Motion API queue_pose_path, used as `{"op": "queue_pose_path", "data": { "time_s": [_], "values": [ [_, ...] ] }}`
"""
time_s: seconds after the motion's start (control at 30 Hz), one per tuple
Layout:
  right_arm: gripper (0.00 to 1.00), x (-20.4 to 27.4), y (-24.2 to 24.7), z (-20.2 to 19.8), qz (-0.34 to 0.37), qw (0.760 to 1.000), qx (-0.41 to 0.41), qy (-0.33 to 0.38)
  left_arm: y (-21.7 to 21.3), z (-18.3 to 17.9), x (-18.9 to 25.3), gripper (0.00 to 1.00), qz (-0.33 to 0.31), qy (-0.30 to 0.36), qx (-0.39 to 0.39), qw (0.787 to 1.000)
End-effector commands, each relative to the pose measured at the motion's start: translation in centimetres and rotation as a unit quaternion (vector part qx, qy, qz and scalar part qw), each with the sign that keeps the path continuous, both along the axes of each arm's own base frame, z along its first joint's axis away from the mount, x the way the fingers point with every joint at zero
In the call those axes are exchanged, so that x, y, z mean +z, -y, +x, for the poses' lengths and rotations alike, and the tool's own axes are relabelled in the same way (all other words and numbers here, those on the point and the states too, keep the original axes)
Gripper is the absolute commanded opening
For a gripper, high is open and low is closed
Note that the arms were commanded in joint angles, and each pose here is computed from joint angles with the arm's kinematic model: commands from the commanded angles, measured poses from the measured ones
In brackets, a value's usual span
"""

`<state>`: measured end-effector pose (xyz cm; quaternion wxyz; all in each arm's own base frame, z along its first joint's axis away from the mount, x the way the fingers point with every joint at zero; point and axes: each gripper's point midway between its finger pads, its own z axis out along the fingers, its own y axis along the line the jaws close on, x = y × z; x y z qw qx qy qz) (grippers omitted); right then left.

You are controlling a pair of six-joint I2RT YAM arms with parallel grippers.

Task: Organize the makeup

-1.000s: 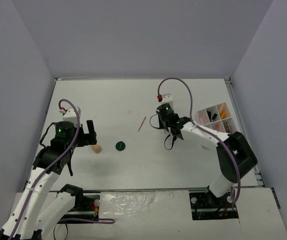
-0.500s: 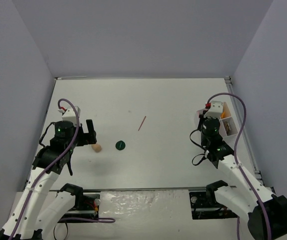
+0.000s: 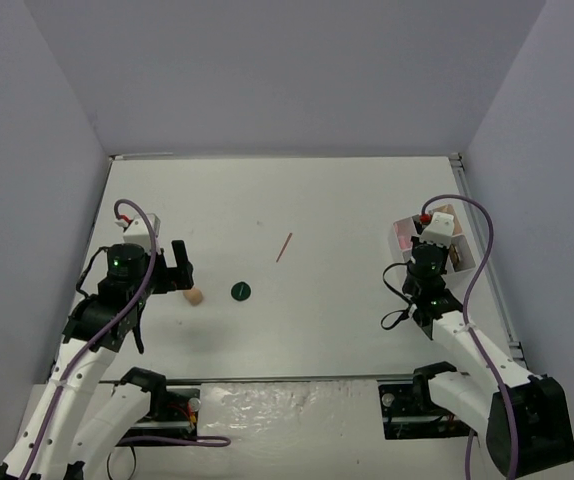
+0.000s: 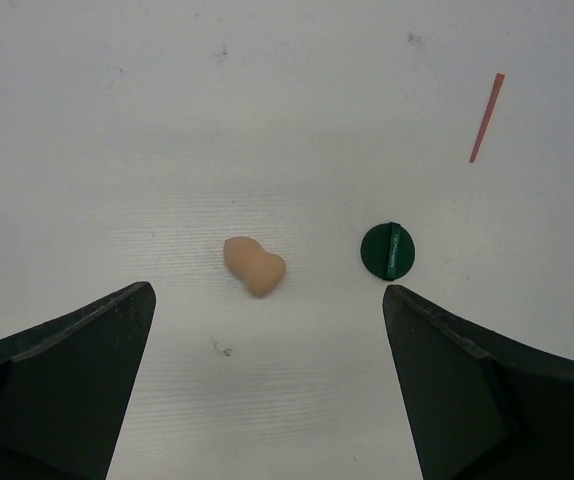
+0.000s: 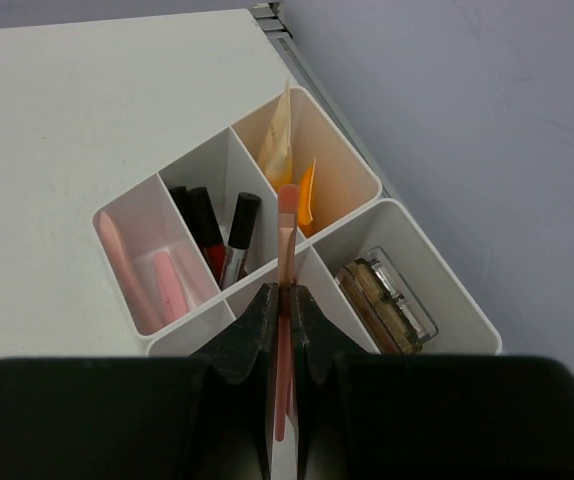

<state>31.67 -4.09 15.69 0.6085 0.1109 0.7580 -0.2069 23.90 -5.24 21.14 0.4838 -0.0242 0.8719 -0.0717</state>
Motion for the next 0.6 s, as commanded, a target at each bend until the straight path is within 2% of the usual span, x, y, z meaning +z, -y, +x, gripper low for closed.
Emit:
{"op": "queue_pose_path", "data": {
  "time_s": [0.0,0.3,0.57],
  "values": [
    [0.0,3.3,1.3,0.7,-0.007,0.997,-0.038,0.068,0.3,0.7,1.8,0.97,-0.013,0.035,-0.005,0.999],
    [0.0,1.4,3.2,0.0,-0.016,0.994,-0.096,0.052,0.5,0.8,1.7,0.97,-0.016,0.033,-0.009,0.999],
    [0.0,0.6,3.4,0.1,-0.006,0.994,-0.102,0.047,0.4,0.8,1.7,0.97,-0.015,0.033,-0.007,0.999]
  ]
}}
